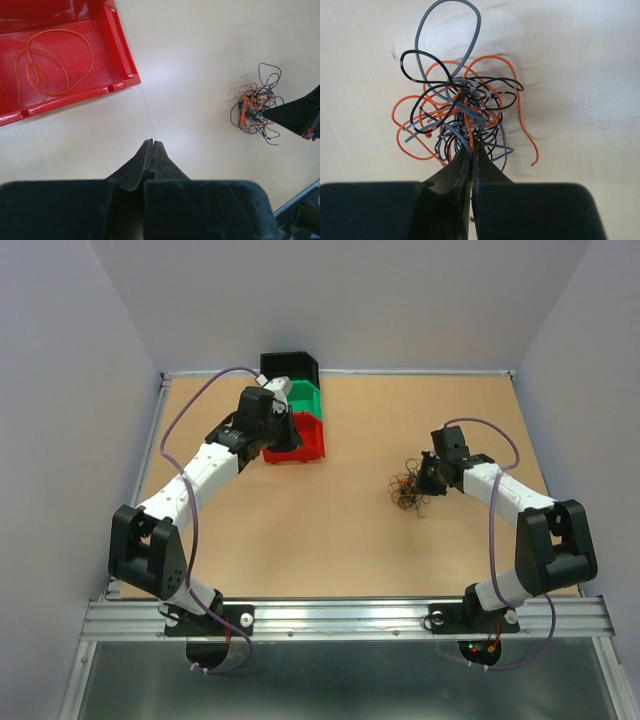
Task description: Untangle the cables
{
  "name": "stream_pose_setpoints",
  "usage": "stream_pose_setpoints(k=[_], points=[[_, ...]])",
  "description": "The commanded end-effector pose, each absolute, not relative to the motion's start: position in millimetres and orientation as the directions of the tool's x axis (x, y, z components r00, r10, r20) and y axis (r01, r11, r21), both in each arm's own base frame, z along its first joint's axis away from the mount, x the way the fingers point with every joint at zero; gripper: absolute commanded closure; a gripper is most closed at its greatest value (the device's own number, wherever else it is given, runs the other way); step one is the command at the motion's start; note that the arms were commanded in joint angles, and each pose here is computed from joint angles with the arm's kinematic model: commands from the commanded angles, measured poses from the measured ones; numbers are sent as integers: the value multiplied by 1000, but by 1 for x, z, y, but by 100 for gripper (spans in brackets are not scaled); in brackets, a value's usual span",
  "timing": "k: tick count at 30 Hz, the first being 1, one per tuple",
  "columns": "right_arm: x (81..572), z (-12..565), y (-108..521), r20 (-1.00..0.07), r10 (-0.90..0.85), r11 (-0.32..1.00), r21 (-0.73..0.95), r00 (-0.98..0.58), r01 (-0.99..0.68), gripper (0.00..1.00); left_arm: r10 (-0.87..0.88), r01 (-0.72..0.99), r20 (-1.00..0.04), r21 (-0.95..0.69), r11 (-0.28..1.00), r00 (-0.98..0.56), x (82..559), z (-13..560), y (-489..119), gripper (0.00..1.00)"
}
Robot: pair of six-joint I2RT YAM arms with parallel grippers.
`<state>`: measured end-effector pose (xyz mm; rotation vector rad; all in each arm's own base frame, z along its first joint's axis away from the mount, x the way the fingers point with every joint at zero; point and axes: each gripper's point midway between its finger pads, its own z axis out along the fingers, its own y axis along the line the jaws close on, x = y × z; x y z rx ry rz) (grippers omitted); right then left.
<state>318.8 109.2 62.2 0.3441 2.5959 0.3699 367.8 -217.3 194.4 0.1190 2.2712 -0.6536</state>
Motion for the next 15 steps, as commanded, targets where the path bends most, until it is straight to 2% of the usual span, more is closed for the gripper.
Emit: stream_pose_setpoints(k=[1,4,7,8,9,11,15], points=[[334,79,116,-472,280,932,343,-836,119,100,-118,326,-690,-477,816,-714,367,202,-236,100],[339,100,137,-491,234,904,427,-839,2,99,-112,391,-690,-526,755,-715,369,209,-264,100],[346,128,156,-540,197,859,497,-818,-122,99,-88,454,-702,-545,705,-706,366,220,-289,75],[348,134,159,-549,191,850,507,-813,-143,100,-66,486,-705,-551,679,-706,358,223,-303,57],[352,143,163,-568,182,842,512,-803,-171,99,-59,510,-714,-553,659,-698,357,229,-311,51],[352,151,171,-572,160,817,534,-804,-217,100,-32,545,-707,-572,613,-706,348,228,-331,43],[354,165,179,-591,144,794,548,-794,-264,99,-8,573,-693,-603,554,-721,341,228,-357,40]])
